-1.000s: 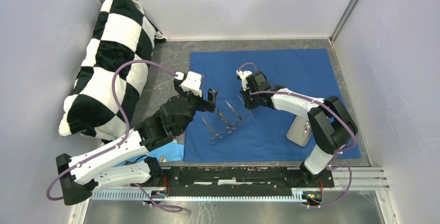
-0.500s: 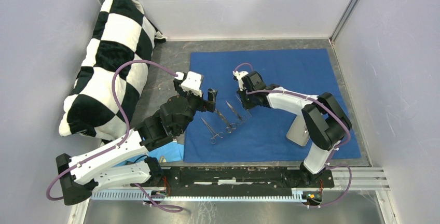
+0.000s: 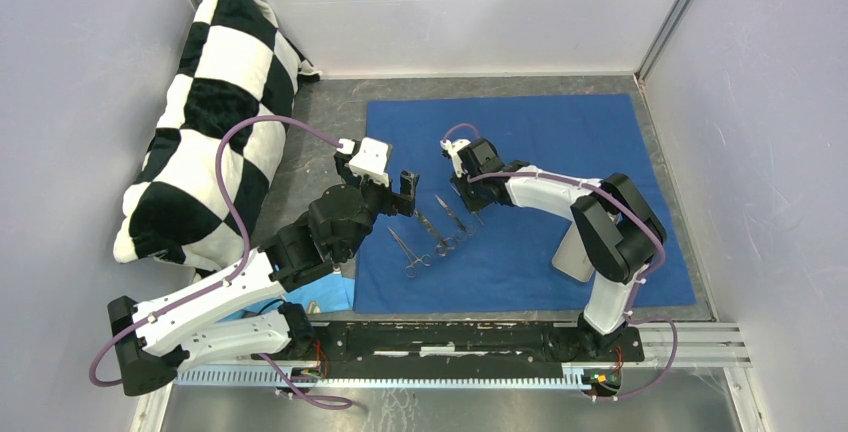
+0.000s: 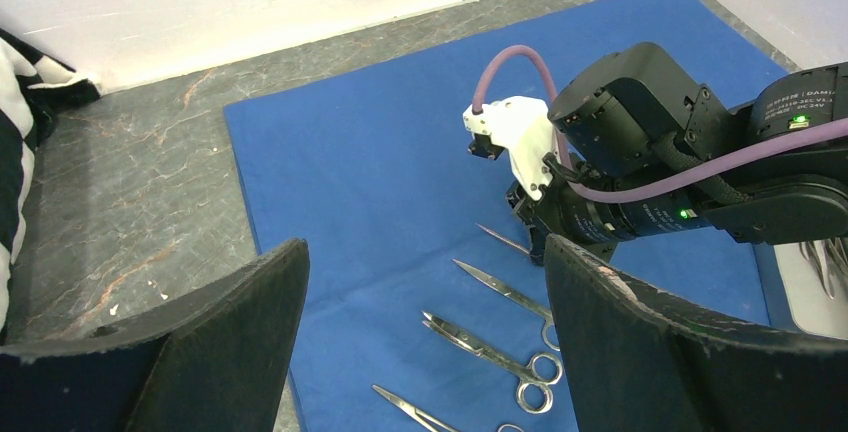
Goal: Open and lay out the surgical kit
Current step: Place the medical item in the surgical kit.
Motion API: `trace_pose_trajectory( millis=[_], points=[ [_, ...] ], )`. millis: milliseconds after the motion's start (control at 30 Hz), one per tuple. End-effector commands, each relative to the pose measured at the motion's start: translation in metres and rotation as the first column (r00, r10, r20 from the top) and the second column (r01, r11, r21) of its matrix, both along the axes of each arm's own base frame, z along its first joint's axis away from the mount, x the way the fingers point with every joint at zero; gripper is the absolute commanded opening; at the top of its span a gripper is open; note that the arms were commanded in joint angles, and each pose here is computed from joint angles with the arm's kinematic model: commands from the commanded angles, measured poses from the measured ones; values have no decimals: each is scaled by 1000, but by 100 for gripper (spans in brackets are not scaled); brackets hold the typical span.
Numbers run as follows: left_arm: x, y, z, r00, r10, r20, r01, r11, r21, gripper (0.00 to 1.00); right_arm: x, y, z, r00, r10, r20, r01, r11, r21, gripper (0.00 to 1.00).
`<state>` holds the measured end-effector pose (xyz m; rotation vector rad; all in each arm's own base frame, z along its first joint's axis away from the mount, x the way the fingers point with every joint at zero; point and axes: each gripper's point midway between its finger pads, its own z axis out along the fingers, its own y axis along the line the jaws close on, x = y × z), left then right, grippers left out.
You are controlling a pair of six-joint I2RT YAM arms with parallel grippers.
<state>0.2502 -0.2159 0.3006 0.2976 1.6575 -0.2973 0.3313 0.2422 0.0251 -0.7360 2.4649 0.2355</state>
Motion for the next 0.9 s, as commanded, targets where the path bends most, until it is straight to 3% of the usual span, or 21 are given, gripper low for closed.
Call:
trace_pose_trajectory(
  millis=[0,367,600,867],
  points=[
    [1,2,16,999,9,37,-8,1000,-26,93,9,0,5,999,20,32,-18,999,-46,2],
    [1,1,15,999,7,35,-6,1000,-25,93,9,5,15,999,28,40,-26,998,-56,21],
    [1,2,17,999,7,38,-6,1000,-28,93,12,7,58,996,16,92,-13,999,-30,28],
    [0,3,19,999,7,42,-5,999,-34,93,-6,-82,95,960,-169,222,193,977,-91,37]
  ],
)
